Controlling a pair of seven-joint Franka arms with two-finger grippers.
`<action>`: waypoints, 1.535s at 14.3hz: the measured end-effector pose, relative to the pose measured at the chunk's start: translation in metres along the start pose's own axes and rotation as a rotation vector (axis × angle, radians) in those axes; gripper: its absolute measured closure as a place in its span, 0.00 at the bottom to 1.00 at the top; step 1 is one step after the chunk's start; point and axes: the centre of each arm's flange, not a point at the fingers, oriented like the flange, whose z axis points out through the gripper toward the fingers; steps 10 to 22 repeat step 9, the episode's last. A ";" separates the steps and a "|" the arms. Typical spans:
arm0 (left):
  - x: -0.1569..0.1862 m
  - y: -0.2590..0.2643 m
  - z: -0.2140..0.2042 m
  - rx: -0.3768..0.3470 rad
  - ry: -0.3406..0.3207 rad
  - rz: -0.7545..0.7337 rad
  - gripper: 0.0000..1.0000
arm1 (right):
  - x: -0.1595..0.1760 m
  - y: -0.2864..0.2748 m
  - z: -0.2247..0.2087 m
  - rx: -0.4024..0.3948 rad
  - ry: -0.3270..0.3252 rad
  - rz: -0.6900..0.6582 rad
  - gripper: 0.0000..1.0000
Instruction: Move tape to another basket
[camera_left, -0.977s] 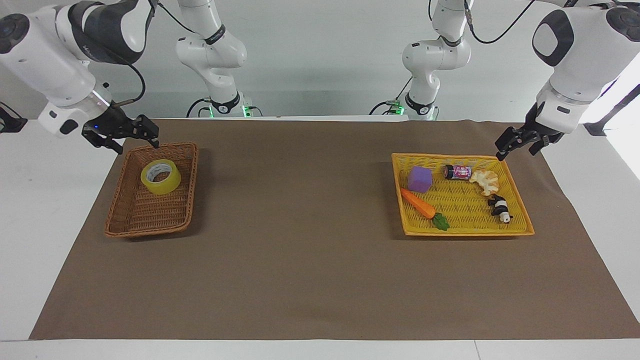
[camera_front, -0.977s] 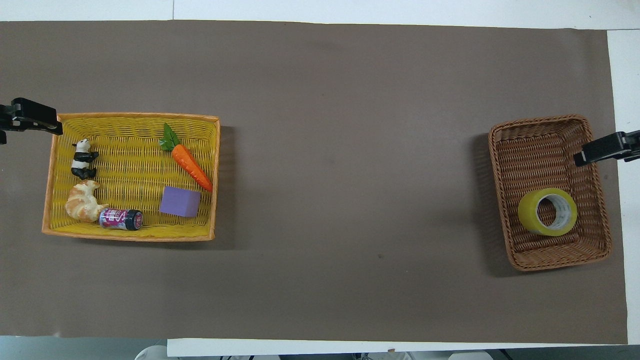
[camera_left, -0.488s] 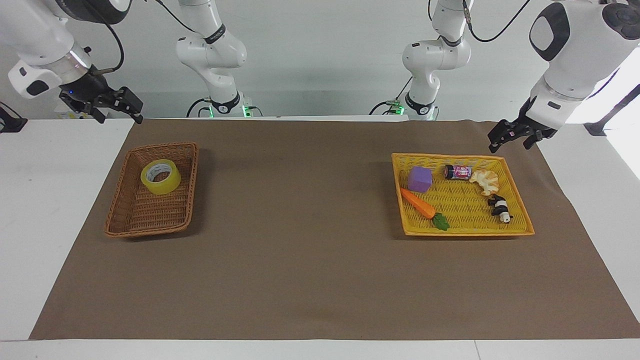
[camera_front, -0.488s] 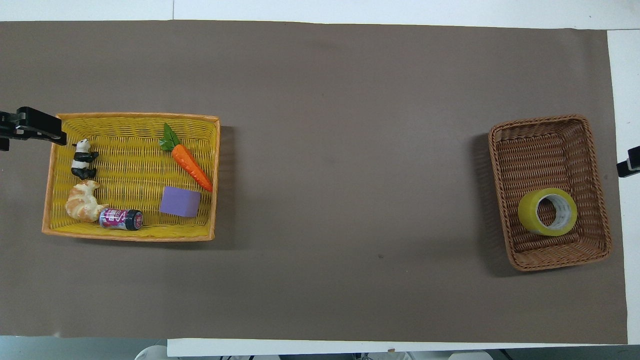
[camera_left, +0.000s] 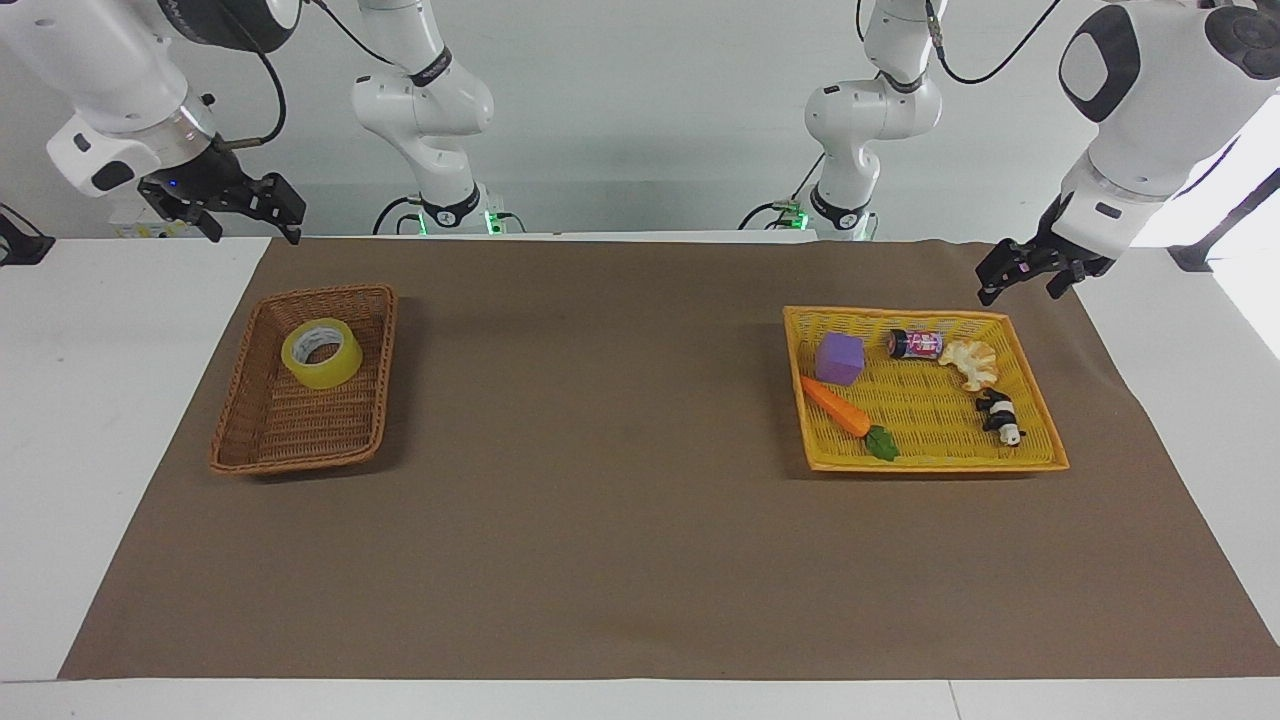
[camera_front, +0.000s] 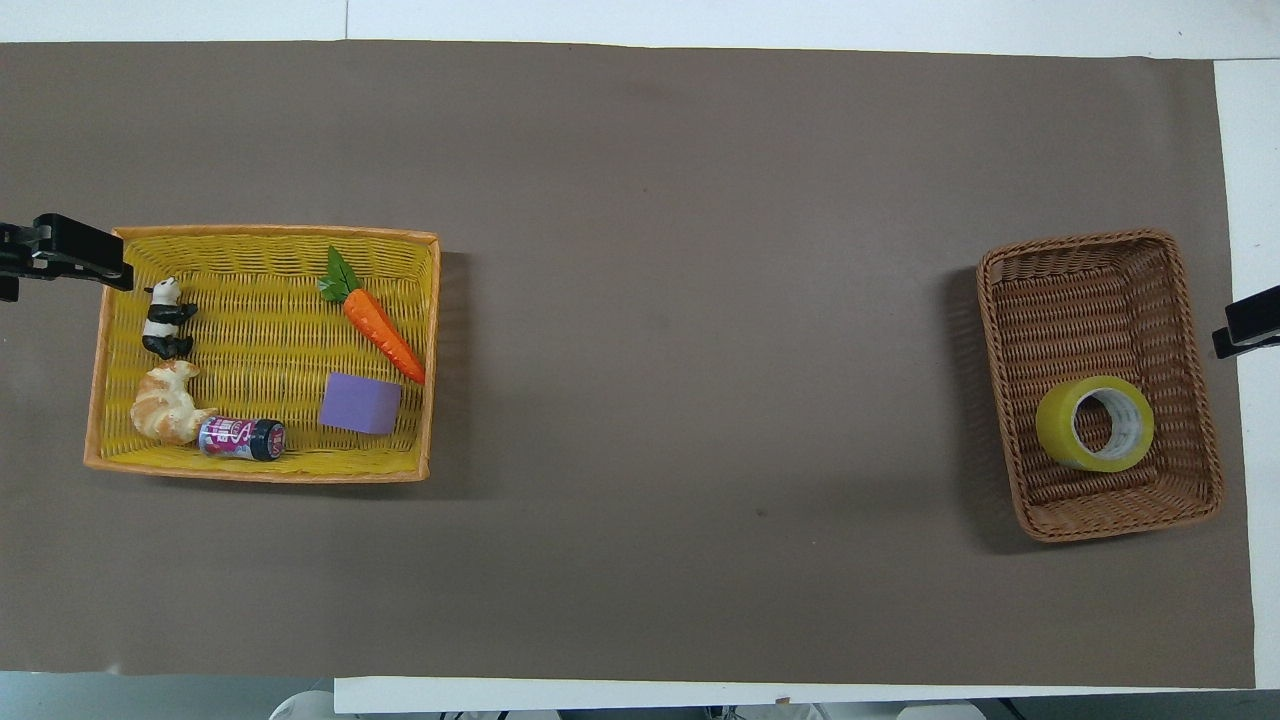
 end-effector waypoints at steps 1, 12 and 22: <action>0.000 0.000 0.000 0.000 -0.002 0.000 0.00 | 0.000 0.000 -0.001 0.000 0.004 0.000 0.00; 0.001 -0.015 0.003 -0.001 -0.007 -0.026 0.00 | 0.000 0.004 -0.002 0.002 0.009 0.008 0.00; 0.001 -0.015 0.003 -0.001 -0.007 -0.026 0.00 | 0.000 0.004 -0.002 0.002 0.009 0.008 0.00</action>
